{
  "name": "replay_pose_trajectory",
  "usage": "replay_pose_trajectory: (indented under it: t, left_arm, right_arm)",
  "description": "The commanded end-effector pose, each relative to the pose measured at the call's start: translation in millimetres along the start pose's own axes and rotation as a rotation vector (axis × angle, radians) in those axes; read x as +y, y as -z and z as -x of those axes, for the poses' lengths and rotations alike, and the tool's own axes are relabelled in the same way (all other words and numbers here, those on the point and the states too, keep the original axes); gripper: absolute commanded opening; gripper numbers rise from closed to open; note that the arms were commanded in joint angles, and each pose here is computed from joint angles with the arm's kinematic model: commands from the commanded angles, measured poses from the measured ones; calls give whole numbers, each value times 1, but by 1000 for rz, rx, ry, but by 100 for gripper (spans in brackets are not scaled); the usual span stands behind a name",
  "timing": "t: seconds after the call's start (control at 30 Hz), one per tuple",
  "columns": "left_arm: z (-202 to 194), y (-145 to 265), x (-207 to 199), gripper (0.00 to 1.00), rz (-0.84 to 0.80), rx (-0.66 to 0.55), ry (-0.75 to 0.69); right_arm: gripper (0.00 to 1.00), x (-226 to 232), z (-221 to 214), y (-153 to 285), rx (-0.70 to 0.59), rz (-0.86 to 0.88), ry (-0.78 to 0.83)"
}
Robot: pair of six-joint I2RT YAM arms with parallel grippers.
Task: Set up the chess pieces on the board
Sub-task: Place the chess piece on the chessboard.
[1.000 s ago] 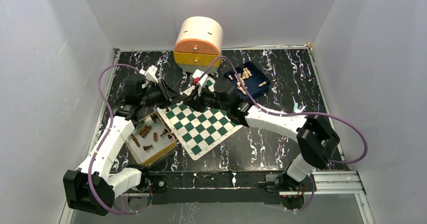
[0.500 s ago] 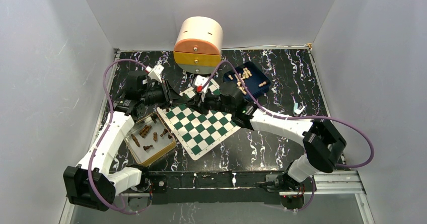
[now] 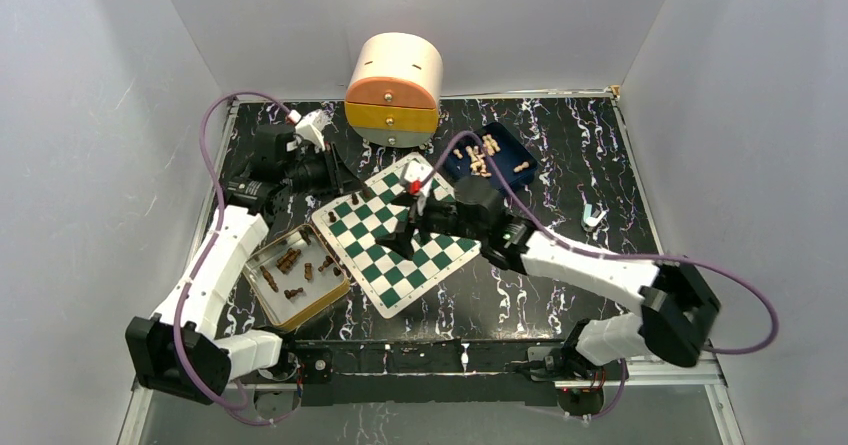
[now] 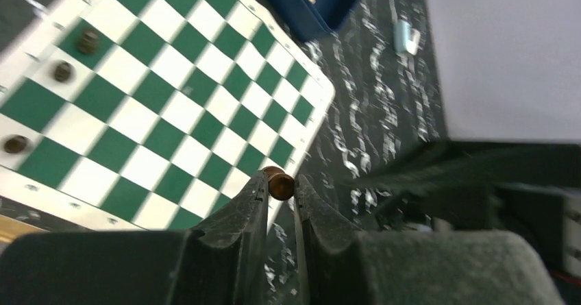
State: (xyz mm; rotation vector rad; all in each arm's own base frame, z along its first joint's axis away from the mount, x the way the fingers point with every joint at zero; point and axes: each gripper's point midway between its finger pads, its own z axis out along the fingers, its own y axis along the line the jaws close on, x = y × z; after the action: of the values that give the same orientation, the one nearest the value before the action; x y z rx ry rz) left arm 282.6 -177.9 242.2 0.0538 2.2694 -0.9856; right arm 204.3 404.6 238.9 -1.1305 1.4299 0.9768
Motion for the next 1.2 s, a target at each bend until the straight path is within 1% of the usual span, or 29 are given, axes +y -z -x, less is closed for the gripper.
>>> replay_pose_trajectory:
  t: [0.0,0.07,0.23,0.33,0.43,0.57,0.77,0.87,1.0,1.17]
  left_arm:
    - [30,-11,27,0,192,-73,-147]
    - [40,-25,35,0,257,-89,-197]
    - [77,-65,35,0,320,-217,-301]
    - [91,-93,41,0,365,-281,-328]
    - [98,-125,48,0,380,-317,-330]
    - [96,-165,65,0,391,-327,-313]
    - [92,-207,73,0,350,-341,-284]
    - [91,-222,76,0,345,-345,-287]
    - [87,-241,82,0,353,-317,-292]
    - [83,-257,84,0,339,-312,-291]
  right_arm:
    - [99,-1,31,40,-89,-108,-76]
    - [99,-4,34,61,-107,-179,-124]
    - [99,-5,41,100,-148,-268,-182]
    - [99,-7,51,118,-187,-317,-197]
    - [99,-11,59,134,-208,-368,-216]
    - [99,-13,66,149,-226,-407,-219]
    - [99,-16,74,163,-253,-446,-220]
    - [99,-17,78,166,-263,-453,-217]
    - [99,-17,81,167,-264,-456,-219]
    - [99,-17,81,167,-268,-457,-228]
